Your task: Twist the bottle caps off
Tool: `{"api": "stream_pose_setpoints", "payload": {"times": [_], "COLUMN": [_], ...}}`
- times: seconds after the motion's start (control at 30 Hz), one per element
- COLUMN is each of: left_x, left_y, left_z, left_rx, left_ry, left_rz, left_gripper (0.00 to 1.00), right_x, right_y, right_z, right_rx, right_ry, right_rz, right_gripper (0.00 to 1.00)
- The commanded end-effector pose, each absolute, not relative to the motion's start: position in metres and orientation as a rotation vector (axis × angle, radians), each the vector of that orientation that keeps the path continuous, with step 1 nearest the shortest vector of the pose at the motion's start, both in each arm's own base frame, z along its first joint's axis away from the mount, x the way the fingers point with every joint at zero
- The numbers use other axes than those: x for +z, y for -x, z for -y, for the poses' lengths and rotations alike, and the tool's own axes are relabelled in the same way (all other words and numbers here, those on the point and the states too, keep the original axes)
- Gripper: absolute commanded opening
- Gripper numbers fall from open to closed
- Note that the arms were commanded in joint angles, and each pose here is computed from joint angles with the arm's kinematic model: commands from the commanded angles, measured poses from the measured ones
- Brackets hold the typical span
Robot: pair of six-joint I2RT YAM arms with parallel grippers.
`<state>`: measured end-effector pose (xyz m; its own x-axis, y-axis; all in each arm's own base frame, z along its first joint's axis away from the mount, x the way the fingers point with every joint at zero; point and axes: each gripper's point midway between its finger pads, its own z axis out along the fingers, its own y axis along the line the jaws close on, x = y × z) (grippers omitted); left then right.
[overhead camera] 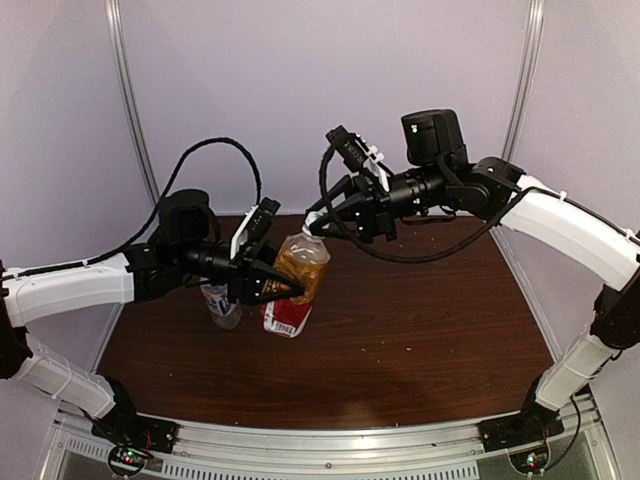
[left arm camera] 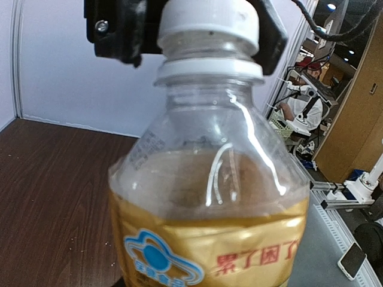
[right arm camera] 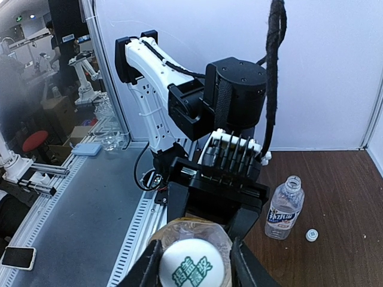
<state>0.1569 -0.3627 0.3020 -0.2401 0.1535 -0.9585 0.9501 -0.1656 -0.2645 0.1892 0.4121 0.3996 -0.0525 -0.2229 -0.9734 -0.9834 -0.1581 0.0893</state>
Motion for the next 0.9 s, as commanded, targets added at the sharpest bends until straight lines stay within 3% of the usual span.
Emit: {"api": "stream_pose_setpoints", "payload": {"times": [0.0, 0.4, 0.67, 0.87], "left_x": [0.331, 0.324, 0.316, 0.311], "left_y": [-0.153, -0.179, -0.208, -0.226], "left_z": [0.37, 0.371, 0.37, 0.367], "left_rx": [-1.451, -1.333, -1.185, -1.091], "left_ry": [-1.328, -1.229, -1.131, -1.056], "left_rz": [-1.242, -1.343, -1.443, -1.5], "left_gripper": [0.39, 0.39, 0.39, 0.39], "right_x": [0.388, 0.404, 0.427, 0.426], "right_y": [-0.201, -0.197, -0.213, -0.258], "right_z": [-0.412, -0.401, -0.398, -0.392], "right_rx": [1.221, 1.223, 1.226, 1.155], "right_ry": [1.401, 1.323, 1.125, 0.771], "right_rz": [-1.418, -1.416, -1.512, -1.705], "right_gripper": [0.41, 0.69, 0.78, 0.81]}}
